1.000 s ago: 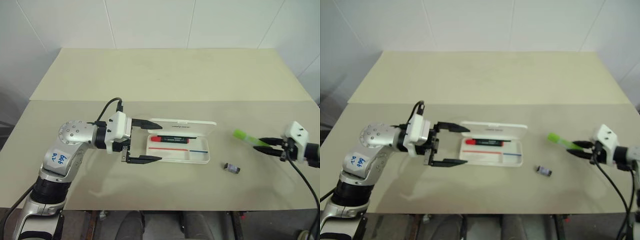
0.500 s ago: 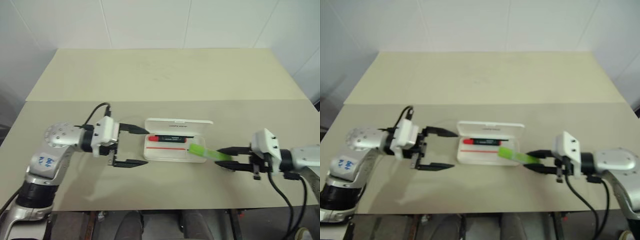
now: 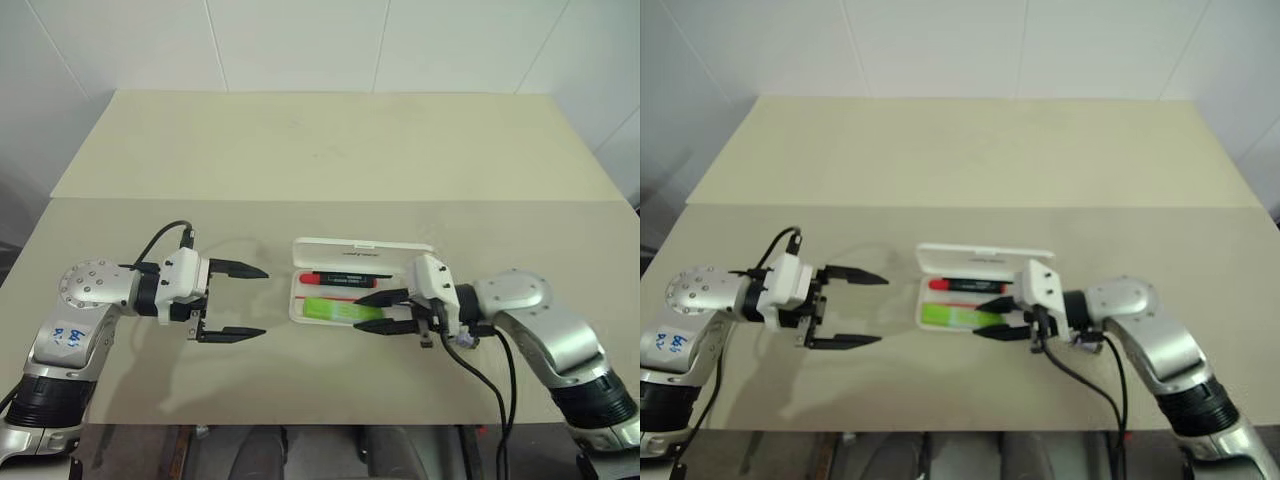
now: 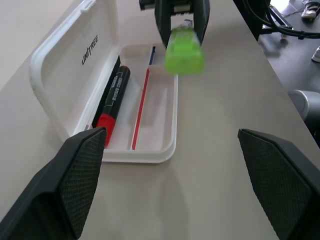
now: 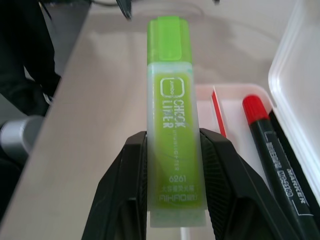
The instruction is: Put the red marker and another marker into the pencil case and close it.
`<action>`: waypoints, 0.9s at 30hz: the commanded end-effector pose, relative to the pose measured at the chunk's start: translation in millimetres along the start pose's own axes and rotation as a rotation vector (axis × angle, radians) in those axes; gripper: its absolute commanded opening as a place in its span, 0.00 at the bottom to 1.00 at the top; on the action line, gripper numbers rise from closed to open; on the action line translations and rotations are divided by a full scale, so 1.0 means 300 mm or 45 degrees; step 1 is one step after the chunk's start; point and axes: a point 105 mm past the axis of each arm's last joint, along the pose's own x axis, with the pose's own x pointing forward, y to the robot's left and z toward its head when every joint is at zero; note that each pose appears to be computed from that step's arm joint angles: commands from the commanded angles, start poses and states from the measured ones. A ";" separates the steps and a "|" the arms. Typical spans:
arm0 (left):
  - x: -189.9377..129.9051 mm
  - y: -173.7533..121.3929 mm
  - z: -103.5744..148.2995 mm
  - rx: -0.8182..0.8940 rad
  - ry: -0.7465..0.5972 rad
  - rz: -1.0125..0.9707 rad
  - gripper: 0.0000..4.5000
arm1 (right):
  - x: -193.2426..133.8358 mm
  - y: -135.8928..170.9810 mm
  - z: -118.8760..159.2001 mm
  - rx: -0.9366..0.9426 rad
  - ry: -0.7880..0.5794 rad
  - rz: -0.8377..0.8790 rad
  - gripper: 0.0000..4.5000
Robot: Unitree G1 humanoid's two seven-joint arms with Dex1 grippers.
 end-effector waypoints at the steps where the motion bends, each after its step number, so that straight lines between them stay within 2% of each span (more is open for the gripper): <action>1: -0.003 -0.004 0.026 0.041 -0.005 0.015 1.00 | 0.024 -0.027 0.000 -0.084 0.025 0.004 0.24; 15: 0.014 -0.008 0.036 0.041 -0.024 0.008 1.00 | 0.091 -0.079 -0.037 -0.109 0.106 0.028 0.24; 24: 0.023 -0.001 0.040 0.056 -0.025 0.001 1.00 | 0.112 -0.094 -0.013 -0.087 0.068 0.010 0.24; 25: 0.023 0.000 0.040 0.057 -0.025 0.001 1.00 | 0.112 -0.094 -0.008 -0.099 0.063 0.012 0.42; 27: 0.026 0.001 0.041 0.060 -0.026 -0.001 1.00 | 0.113 -0.102 0.007 -0.131 0.043 -0.005 0.56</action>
